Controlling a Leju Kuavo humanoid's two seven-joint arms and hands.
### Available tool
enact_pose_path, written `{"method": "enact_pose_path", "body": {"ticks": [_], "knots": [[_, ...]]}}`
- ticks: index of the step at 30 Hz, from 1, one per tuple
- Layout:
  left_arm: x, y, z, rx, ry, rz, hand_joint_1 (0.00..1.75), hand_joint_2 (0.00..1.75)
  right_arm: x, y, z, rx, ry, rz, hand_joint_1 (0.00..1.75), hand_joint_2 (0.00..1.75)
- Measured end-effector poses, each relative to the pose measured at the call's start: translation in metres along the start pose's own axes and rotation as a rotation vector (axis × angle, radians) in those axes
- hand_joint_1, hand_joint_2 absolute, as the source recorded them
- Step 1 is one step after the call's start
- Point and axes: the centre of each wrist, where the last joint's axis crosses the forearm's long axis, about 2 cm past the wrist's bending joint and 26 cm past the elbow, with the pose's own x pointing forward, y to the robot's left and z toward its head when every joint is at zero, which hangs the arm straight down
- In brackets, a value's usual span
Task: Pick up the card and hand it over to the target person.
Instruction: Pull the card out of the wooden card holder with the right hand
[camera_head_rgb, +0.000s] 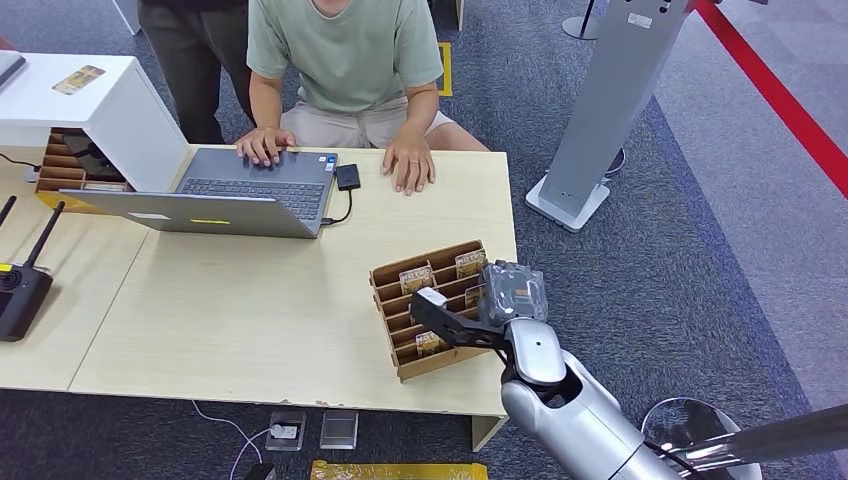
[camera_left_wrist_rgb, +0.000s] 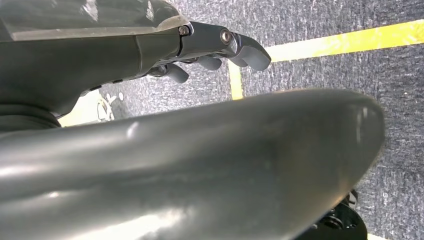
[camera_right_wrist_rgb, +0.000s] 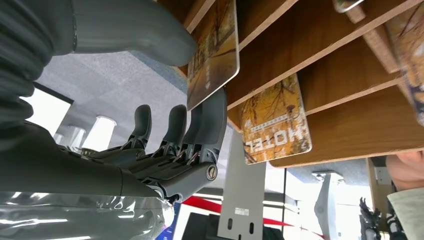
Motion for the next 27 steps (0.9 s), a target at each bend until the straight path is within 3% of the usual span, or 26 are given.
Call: {"method": "enact_pose_path", "body": {"ticks": [7, 17, 22, 27], "knots": [[0.0001, -0.0012, 0.0001, 0.004, 0.005, 0.017, 0.0, 0.0, 0.0017, 0.0012, -0.0038, 0.008, -0.016, 0.003, 1.12, 1.75], [0.0002, -0.0008, 0.0001, 0.008, 0.005, 0.006, 0.0, 0.0, -0.0019, 0.0023, -0.0033, 0.004, -0.015, -0.012, 1.61, 1.75], [0.0003, -0.0001, 0.0001, 0.01, 0.002, -0.007, 0.0, 0.0, -0.0016, 0.0022, -0.0024, 0.001, -0.018, -0.016, 1.73, 1.75], [0.0006, 0.0019, 0.0, 0.024, 0.0, -0.008, 0.0, 0.0, -0.0026, 0.0026, -0.0018, -0.001, -0.022, -0.018, 1.75, 1.75]]}}
